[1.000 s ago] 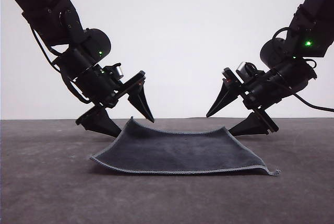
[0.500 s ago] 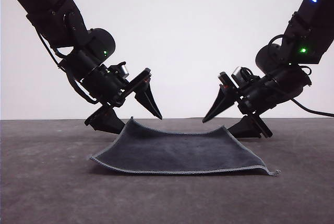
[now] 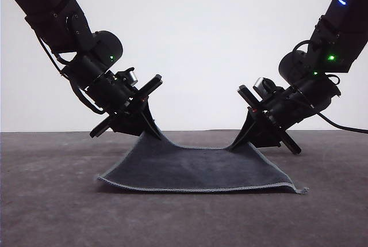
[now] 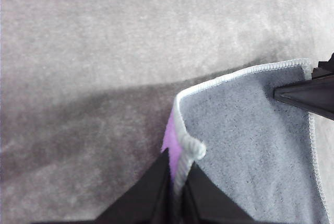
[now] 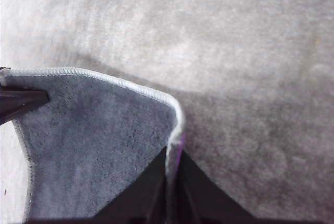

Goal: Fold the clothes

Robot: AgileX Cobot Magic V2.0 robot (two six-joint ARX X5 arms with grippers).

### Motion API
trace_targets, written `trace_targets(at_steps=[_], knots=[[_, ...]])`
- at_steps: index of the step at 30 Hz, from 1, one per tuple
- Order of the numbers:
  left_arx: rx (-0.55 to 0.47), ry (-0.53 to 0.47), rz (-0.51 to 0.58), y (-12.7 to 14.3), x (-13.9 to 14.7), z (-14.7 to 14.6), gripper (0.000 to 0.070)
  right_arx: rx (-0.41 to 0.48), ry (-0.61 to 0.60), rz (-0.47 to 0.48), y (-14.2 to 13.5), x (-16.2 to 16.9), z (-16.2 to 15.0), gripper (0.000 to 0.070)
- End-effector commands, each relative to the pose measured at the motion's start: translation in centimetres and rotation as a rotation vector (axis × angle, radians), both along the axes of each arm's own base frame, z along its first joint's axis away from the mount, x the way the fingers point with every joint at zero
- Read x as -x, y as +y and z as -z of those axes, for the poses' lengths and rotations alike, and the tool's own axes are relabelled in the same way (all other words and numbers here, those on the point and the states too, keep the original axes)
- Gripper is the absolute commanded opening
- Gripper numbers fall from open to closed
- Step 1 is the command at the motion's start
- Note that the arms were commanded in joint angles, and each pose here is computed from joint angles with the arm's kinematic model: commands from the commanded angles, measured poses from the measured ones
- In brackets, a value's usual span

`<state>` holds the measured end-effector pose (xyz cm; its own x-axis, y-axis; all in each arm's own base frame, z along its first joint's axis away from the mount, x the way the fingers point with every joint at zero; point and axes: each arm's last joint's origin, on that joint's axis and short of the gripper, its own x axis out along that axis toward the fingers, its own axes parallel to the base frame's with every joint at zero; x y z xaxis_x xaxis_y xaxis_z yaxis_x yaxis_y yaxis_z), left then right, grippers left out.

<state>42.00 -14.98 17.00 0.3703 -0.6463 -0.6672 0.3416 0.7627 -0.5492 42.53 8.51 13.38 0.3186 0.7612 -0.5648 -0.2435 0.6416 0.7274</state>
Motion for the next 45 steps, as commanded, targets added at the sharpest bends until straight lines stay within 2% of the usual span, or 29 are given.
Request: trace_targets(at_steps=[1,10,18,30,39,45], knots=[[0.003,-0.001,0.0,0.0,-0.7,0.3,0.0,-0.001,-0.001,0.002,0.1,-0.5,0.3,0.0005],[-0.036,0.011,0.027,0.7,-0.9,-0.7,0.0,0.015,-0.065,-0.025,-0.2,0.0,-2.1,0.0005],[-0.083,0.031,0.082,1.0,0.0,-1.4,0.0001,0.08,-0.091,-0.082,-0.4,1.1,-3.6,0.0005],[-0.145,0.027,0.129,0.6,1.8,-3.2,0.0001,0.083,-0.111,-0.1,-0.4,3.7,-4.7,0.0005],[-0.182,-0.023,0.136,-0.2,4.6,-4.3,0.0001,0.08,-0.139,-0.103,-0.7,7.2,-5.3,0.0005],[-0.183,-0.016,0.114,0.1,7.3,-3.6,0.0001,0.089,-0.144,-0.116,-0.4,9.3,-4.9,0.0005]])
